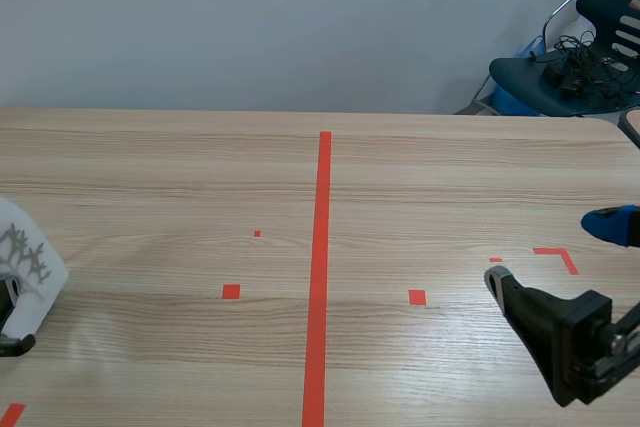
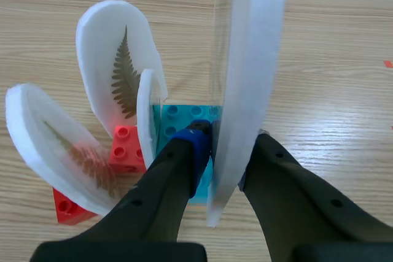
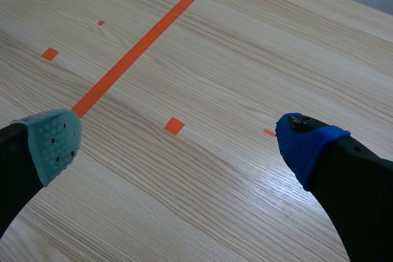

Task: Do the leaf sorting experiment

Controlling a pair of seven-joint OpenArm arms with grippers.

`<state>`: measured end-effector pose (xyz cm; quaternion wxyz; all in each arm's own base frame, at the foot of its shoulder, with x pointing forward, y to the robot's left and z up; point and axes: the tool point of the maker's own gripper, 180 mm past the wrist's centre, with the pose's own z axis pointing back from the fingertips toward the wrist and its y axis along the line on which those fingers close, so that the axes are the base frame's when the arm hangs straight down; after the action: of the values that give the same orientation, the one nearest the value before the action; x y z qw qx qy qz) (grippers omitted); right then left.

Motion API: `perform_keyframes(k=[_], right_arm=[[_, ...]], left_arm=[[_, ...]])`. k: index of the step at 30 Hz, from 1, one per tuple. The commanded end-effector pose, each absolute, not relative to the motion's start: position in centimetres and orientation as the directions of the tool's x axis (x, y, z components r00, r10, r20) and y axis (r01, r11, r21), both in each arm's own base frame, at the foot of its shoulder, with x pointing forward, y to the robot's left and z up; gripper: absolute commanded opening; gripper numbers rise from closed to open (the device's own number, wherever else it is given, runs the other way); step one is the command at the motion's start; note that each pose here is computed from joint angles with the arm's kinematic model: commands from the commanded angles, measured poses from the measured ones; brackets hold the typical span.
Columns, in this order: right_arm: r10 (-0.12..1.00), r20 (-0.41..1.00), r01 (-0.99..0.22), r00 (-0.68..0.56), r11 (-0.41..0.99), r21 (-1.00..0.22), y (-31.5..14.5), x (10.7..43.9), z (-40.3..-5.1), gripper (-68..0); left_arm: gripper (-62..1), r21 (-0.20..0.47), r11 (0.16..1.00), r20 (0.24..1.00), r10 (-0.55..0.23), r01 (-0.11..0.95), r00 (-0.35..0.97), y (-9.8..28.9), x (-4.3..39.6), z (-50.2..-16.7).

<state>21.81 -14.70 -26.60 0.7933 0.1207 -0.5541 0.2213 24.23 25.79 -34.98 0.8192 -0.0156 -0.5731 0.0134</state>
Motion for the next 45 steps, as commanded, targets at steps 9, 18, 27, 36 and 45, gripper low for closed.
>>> perform_keyframes(k=[9,18,27,36,45], right_arm=[[0.218,0.941,-0.495,0.259,0.867,-0.065,-14.5,22.2,-25.7,0.4],[0.218,0.941,-0.495,0.259,0.867,-0.065,-14.5,22.2,-25.7,0.4],[0.221,0.940,-0.494,0.260,0.867,-0.067,-14.5,22.2,-25.7,0.4],[0.222,0.940,-0.494,0.261,0.867,-0.067,-14.5,22.2,-25.7,0.4],[0.222,0.939,-0.494,0.262,0.867,-0.067,-14.6,22.2,-25.7,0.4]], left_arm=[[-30.1,-0.036,0.999,0.951,0.034,0.004,0.308,25.8,24.8,-33.9],[-13.3,-0.016,0.998,0.960,-0.003,0.067,0.278,25.9,25.5,-31.3],[1.1,-0.048,0.933,0.996,0.018,0.355,0.087,21.8,24.4,-19.3],[1.4,0.006,0.845,0.997,-0.043,0.534,0.058,15.9,22.7,-16.0],[1.4,-0.111,0.789,0.988,0.020,0.604,0.155,12.1,21.6,-18.4]])
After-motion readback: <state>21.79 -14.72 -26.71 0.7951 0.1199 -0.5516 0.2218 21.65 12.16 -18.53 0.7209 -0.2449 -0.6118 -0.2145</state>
